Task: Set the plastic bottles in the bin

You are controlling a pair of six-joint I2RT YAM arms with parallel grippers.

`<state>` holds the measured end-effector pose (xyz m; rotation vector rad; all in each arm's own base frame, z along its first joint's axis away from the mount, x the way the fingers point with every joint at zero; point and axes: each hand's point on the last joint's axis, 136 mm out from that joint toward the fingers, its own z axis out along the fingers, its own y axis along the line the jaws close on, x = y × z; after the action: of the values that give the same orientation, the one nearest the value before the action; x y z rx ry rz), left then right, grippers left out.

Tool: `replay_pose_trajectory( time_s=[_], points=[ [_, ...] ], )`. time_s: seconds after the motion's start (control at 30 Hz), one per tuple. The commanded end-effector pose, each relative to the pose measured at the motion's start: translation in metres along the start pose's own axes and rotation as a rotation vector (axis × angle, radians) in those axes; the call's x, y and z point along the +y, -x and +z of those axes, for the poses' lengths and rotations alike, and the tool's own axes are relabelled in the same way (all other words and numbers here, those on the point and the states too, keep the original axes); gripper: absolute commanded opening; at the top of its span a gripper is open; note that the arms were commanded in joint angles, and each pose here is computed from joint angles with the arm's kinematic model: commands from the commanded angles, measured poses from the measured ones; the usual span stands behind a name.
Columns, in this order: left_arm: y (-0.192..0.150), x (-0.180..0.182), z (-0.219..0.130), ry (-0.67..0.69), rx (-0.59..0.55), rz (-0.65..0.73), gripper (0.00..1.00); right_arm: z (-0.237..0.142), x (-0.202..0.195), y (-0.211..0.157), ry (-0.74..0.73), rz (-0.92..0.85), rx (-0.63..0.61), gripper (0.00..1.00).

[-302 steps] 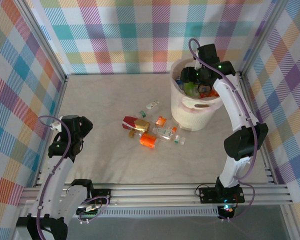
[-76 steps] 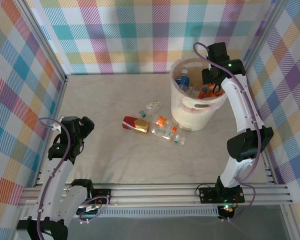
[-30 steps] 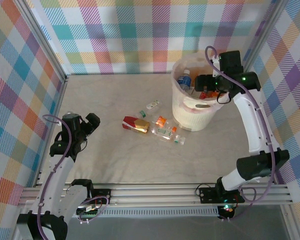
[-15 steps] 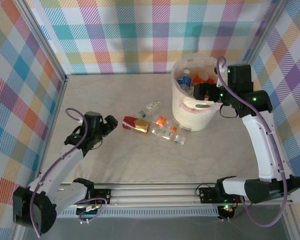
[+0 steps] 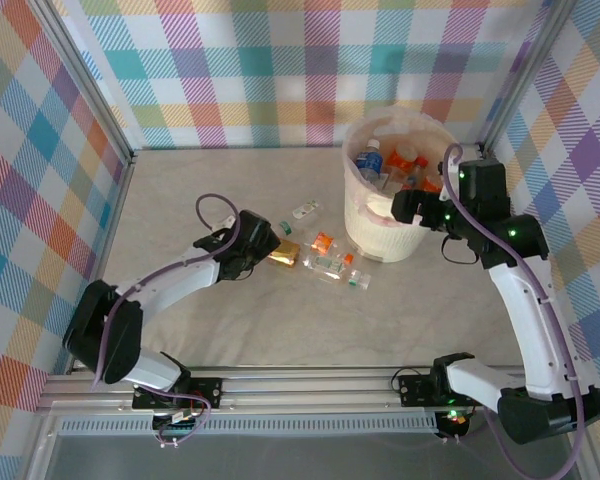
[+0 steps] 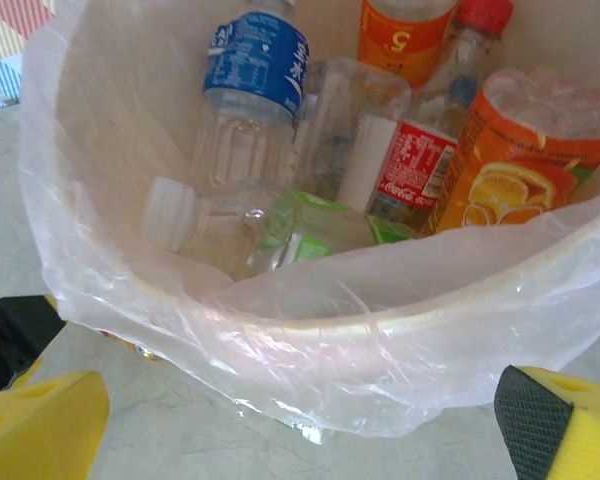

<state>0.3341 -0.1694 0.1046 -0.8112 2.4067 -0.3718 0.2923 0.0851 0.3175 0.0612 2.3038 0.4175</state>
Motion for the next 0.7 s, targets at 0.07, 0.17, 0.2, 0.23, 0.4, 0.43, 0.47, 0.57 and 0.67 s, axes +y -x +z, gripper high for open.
replay_pose_trajectory(
  time_s=[0.07, 0.17, 0.2, 0.23, 0.4, 0.43, 0.47, 0.57, 0.67],
  points=[
    [0.005, -0.012, 0.012, 0.017, -0.035, -0.083, 1.00, 0.006, 0.003, -0.003, 0.026, 0.019, 0.000, 1.00],
    [0.003, -0.014, 0.019, 0.028, -0.029, -0.092, 1.00, 0.009, 0.002, -0.004, 0.023, 0.018, 0.008, 0.99],
    [0.003, -0.014, 0.021, 0.031, -0.027, -0.091, 1.00, 0.010, 0.002, -0.005, 0.022, 0.019, 0.010, 1.00],
    [0.003, -0.015, 0.023, 0.034, -0.026, -0.091, 1.00, 0.011, 0.002, -0.005, 0.022, 0.018, 0.011, 1.00],
    [0.001, -0.025, 0.031, 0.013, -0.015, -0.082, 1.00, 0.017, 0.001, -0.007, 0.021, 0.015, 0.023, 1.00],
    [0.001, -0.028, 0.032, 0.007, -0.011, -0.080, 1.00, 0.018, 0.001, -0.008, 0.021, 0.016, 0.025, 1.00],
    [0.000, -0.029, 0.034, 0.007, -0.009, -0.078, 1.00, 0.020, 0.001, -0.008, 0.023, 0.016, 0.029, 1.00],
    [-0.002, -0.031, 0.039, 0.013, -0.002, -0.077, 1.00, 0.023, 0.001, -0.009, 0.025, 0.015, 0.038, 1.00],
    [-0.004, -0.032, 0.044, 0.020, 0.008, -0.068, 1.00, 0.025, 0.002, -0.009, 0.027, 0.011, 0.040, 1.00]
  ],
)
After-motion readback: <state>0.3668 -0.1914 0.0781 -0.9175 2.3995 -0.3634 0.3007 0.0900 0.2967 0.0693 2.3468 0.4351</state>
